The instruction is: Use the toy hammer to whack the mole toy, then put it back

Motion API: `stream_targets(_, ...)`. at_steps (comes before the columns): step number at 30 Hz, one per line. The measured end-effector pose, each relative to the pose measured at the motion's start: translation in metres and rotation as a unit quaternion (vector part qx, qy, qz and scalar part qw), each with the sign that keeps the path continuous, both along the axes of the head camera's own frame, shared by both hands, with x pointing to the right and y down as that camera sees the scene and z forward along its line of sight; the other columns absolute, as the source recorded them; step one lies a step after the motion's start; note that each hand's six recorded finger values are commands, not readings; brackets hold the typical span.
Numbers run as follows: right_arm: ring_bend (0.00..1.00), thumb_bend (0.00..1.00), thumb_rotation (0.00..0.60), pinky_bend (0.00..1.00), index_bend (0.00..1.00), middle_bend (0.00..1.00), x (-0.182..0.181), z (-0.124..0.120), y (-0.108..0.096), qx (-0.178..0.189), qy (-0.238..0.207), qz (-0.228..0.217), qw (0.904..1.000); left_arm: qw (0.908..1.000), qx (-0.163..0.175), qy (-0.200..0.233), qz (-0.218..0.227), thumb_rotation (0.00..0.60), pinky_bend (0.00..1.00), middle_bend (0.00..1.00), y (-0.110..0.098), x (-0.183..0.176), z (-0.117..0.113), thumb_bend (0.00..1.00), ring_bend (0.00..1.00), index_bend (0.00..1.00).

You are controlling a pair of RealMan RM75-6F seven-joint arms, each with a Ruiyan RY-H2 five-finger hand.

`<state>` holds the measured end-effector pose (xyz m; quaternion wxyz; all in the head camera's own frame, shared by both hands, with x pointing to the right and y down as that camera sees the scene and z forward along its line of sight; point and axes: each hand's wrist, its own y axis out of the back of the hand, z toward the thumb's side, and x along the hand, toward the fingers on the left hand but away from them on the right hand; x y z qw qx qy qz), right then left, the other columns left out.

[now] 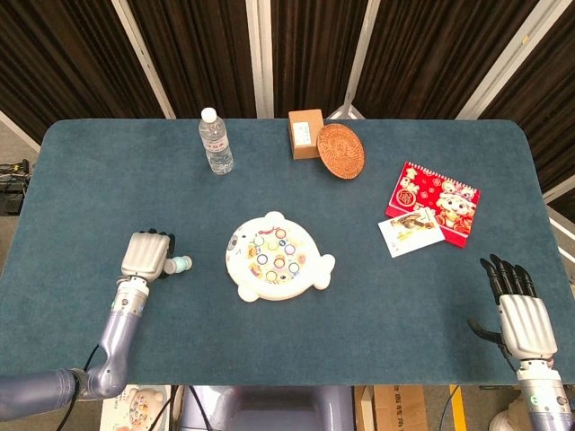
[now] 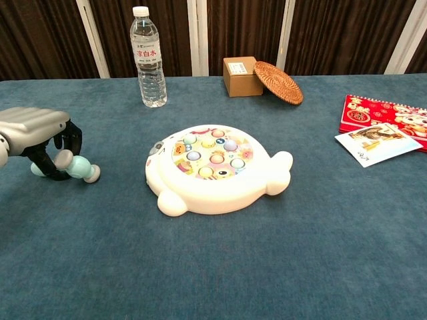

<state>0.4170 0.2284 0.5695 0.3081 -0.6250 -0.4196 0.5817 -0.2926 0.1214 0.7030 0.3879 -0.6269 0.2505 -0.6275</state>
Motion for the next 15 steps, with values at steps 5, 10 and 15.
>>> stream_targets(5, 0.00, 0.21, 0.600, 0.00, 0.00, 0.00, 0.0001, 0.0001, 0.0002, -0.001, 0.000, 0.000, 1.0000, 1.0000, 0.008, 0.004, -0.002, 0.600, 0.45, 0.44, -0.0043, 0.0025, -0.0031, 0.32, 0.34, 0.50)
stream_targets(10, 0.00, 0.21, 0.600, 0.00, 0.00, 0.00, 0.0000, 0.0002, 0.0004, -0.002, -0.001, 0.001, 1.0000, 0.9999, 0.010, 0.003, -0.002, 0.600, 0.44, 0.44, -0.0058, 0.0042, -0.0036, 0.32, 0.34, 0.49)
stream_targets(15, 0.00, 0.21, 0.600, 0.00, 0.00, 0.00, 0.0002, 0.0000, 0.0003, -0.001, -0.001, 0.001, 1.0000, 0.9999, 0.010, 0.006, -0.006, 0.600, 0.44, 0.44, -0.0059, 0.0056, -0.0035, 0.32, 0.34, 0.49)
